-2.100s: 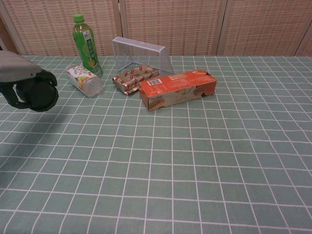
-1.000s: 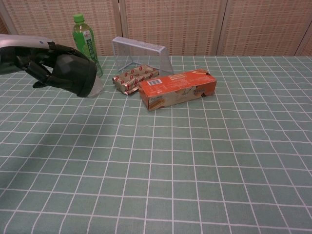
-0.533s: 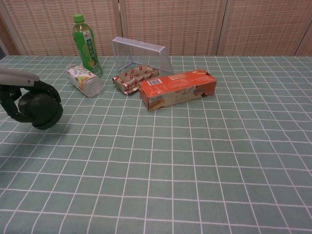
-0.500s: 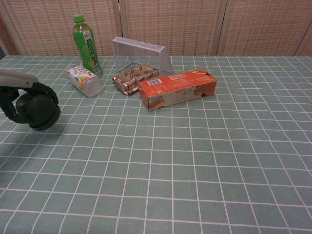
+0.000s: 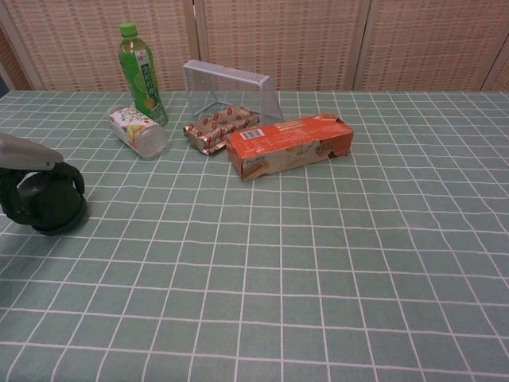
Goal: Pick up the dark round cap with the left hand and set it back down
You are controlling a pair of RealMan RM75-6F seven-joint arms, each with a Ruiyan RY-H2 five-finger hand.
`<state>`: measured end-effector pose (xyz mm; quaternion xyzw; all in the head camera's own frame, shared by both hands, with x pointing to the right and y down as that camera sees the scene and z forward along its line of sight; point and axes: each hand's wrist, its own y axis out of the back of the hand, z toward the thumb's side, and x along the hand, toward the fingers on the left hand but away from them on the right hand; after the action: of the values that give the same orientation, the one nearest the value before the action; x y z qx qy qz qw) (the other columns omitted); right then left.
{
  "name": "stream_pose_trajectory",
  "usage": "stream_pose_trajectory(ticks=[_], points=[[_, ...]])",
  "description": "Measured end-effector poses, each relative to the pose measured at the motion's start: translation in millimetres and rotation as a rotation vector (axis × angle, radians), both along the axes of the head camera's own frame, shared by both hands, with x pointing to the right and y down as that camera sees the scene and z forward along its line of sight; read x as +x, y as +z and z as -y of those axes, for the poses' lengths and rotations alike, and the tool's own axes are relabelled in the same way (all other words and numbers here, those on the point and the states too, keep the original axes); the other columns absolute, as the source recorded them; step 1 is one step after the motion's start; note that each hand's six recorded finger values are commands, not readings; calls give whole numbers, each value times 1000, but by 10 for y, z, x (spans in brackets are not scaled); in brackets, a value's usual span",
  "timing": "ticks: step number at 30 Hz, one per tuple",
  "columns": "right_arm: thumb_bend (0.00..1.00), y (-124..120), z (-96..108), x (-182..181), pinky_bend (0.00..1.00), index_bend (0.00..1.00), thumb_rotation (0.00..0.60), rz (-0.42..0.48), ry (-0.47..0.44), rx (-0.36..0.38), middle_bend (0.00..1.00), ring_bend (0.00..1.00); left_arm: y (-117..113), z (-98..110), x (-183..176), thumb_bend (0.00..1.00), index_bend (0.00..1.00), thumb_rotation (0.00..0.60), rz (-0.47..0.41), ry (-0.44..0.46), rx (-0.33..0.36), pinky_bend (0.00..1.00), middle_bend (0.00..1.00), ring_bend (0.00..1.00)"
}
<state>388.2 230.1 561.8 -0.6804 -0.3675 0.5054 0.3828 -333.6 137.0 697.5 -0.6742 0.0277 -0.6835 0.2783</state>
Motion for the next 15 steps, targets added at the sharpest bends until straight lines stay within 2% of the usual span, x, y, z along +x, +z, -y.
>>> stream_pose_trajectory(ticks=[8, 12, 15], points=[[124, -14, 5, 3, 0, 0, 600, 3, 3, 5, 0, 0, 88, -79, 27, 431, 47, 600, -17, 33, 12, 240, 57, 108], [124, -21, 5, 8, 0, 0, 600, 4, 3, 7, 0, 0, 136, -113, 44, 421, 0, 600, -18, 47, 16, 161, 0, 8], [124, -22, 9, 11, 0, 0, 600, 4, 4, 7, 0, 0, 146, -112, 57, 409, 0, 600, -22, 56, 28, 134, 0, 0]])
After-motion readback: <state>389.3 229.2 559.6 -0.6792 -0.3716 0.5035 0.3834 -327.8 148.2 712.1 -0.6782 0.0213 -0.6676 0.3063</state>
